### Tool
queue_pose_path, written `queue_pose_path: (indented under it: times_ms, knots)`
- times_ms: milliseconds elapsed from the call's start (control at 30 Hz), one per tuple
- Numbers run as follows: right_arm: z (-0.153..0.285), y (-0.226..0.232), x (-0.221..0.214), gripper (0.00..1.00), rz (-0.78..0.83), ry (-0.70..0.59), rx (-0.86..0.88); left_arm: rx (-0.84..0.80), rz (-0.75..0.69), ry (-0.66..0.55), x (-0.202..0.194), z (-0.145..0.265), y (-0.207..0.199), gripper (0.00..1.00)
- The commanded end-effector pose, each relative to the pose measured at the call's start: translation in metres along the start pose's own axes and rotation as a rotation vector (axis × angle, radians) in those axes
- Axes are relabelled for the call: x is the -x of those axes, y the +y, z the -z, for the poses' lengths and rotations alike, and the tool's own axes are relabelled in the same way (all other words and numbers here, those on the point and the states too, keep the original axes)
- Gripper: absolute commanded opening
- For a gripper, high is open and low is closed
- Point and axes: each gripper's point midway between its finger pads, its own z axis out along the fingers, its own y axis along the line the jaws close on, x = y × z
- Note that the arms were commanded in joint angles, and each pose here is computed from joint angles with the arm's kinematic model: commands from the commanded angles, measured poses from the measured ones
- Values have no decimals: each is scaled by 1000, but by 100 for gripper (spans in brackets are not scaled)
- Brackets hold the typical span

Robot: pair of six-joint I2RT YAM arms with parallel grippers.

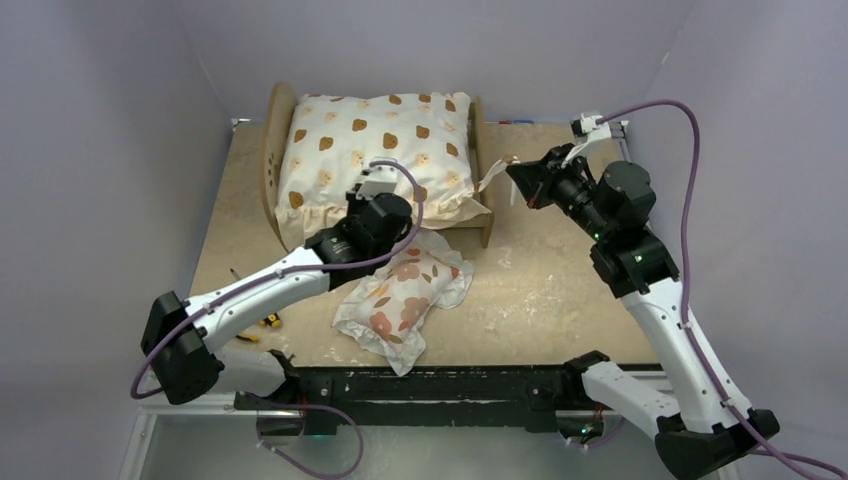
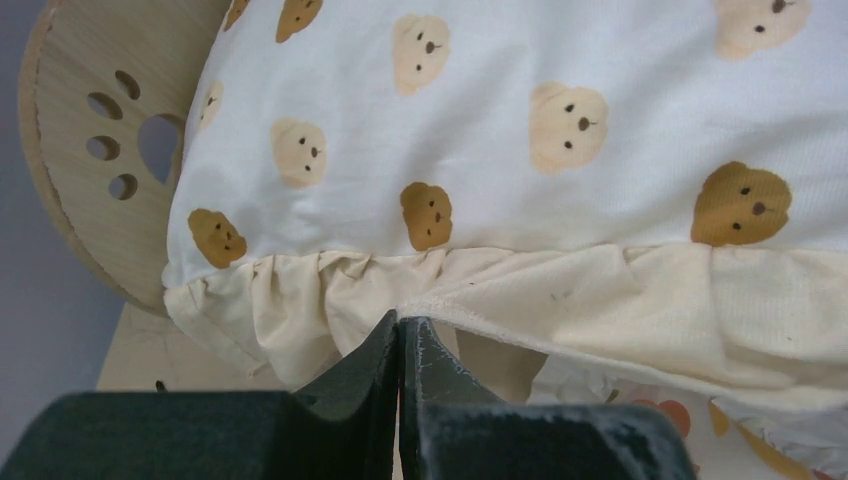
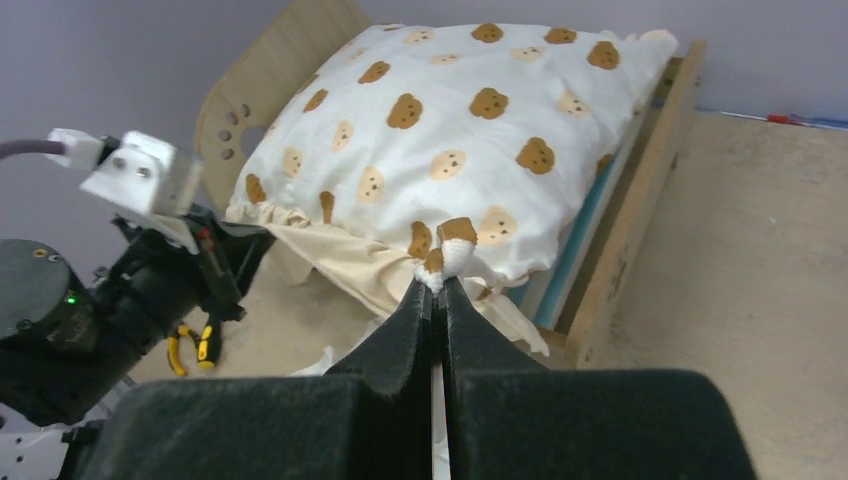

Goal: Set up the pet bed

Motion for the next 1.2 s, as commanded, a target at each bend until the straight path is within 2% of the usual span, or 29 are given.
queue_pose_path:
  times_ms: [0, 133, 300, 500, 600, 667, 700, 733, 800, 867, 933, 1033, 1167]
  knots:
    - [14, -15, 23, 0, -12, -90, -125, -11, 141, 54, -13, -3, 20, 0]
    - [20, -33, 14, 0, -39, -93, -224, -120, 258, 84, -20, 0, 19, 0]
    - [27, -49, 1, 0, -68, -82, -311, -213, 291, 149, -45, 3, 5, 0]
    - [27, -66, -53, 5, -92, 32, -357, -406, 314, 299, -114, 13, -42, 0]
    - [27, -66, -75, 12, -107, 86, -343, -430, 309, 362, -144, 18, -48, 0]
    - [29, -67, -83, 24, -107, 104, -340, -418, 316, 360, -145, 21, -40, 7]
    - [32, -66, -84, 34, -104, 105, -339, -406, 319, 355, -143, 23, -34, 11]
    - [34, -66, -84, 46, -100, 105, -338, -400, 330, 338, -137, 26, -29, 18]
    - [36, -63, -80, 62, -93, 98, -329, -384, 362, 295, -122, 31, -16, 35]
    - [36, -62, -70, 74, -73, 76, -327, -376, 401, 254, -106, 35, -6, 49]
    - [32, -57, -62, 79, -56, 57, -293, -374, 432, 220, -91, 40, 3, 57]
    - [19, -58, -67, 80, -45, 72, -275, -344, 455, 188, -80, 41, 13, 66]
    - [-18, -58, -91, 71, -46, 147, -204, -313, 460, 189, -75, 43, 23, 73]
